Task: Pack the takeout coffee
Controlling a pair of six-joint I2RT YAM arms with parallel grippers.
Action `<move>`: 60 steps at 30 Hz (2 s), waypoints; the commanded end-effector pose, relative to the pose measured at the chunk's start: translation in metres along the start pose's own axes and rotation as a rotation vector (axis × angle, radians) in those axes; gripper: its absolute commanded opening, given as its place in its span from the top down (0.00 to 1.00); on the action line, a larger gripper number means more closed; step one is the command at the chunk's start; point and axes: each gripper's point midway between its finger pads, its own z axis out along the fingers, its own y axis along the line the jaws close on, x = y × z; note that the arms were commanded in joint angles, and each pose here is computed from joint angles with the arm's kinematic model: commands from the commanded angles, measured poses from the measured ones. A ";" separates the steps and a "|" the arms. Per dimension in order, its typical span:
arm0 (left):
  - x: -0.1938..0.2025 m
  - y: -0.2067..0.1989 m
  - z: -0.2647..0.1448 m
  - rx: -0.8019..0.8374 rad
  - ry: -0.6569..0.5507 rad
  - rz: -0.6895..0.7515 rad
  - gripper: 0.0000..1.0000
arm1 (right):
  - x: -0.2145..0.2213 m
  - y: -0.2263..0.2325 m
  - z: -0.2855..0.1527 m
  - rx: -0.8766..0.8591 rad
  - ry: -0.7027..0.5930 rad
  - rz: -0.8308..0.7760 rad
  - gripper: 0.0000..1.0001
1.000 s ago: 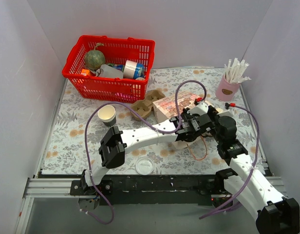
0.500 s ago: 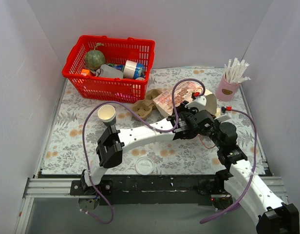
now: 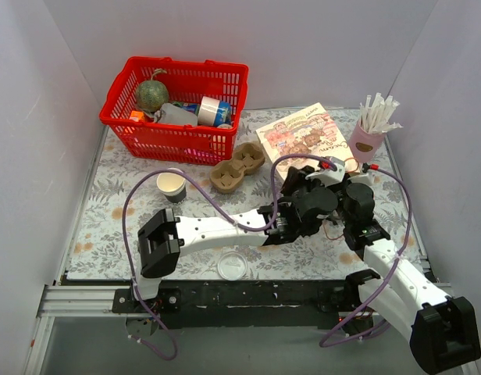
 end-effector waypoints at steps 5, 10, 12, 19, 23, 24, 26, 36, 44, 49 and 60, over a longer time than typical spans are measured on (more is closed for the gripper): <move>-0.073 0.051 -0.029 -0.181 -0.192 -0.164 1.00 | -0.063 0.055 -0.003 -0.164 -0.257 0.229 0.10; -0.071 0.055 -0.033 -0.248 -0.140 -0.226 1.00 | -0.062 0.061 -0.001 -0.155 -0.228 0.241 0.09; -0.070 0.044 -0.035 -0.227 -0.132 -0.224 1.00 | -0.058 0.067 0.002 -0.181 -0.198 0.239 0.08; -0.080 0.018 -0.037 -0.114 -0.157 -0.309 1.00 | -0.054 0.082 0.018 -0.211 -0.141 0.293 0.07; -0.065 -0.029 -0.038 0.179 -0.014 -0.307 1.00 | -0.050 0.084 0.024 -0.190 -0.107 0.281 0.08; -0.082 -0.022 -0.031 0.224 0.011 -0.390 1.00 | -0.049 0.082 0.025 -0.183 -0.103 0.281 0.09; -0.071 -0.025 -0.026 0.238 0.043 -0.373 1.00 | -0.047 0.082 0.027 -0.176 -0.090 0.262 0.11; -0.071 -0.028 -0.031 0.299 0.018 -0.396 1.00 | -0.040 0.075 0.043 -0.155 -0.074 0.319 0.13; -0.064 -0.030 -0.031 0.305 0.022 -0.377 1.00 | -0.035 0.069 0.049 -0.125 -0.058 0.298 0.23; -0.067 -0.025 -0.030 0.290 -0.003 -0.344 1.00 | -0.007 0.050 0.051 -0.083 0.040 0.264 0.18; -0.083 -0.019 -0.028 0.290 -0.093 -0.278 1.00 | -0.005 0.058 0.042 -0.180 0.031 0.277 0.09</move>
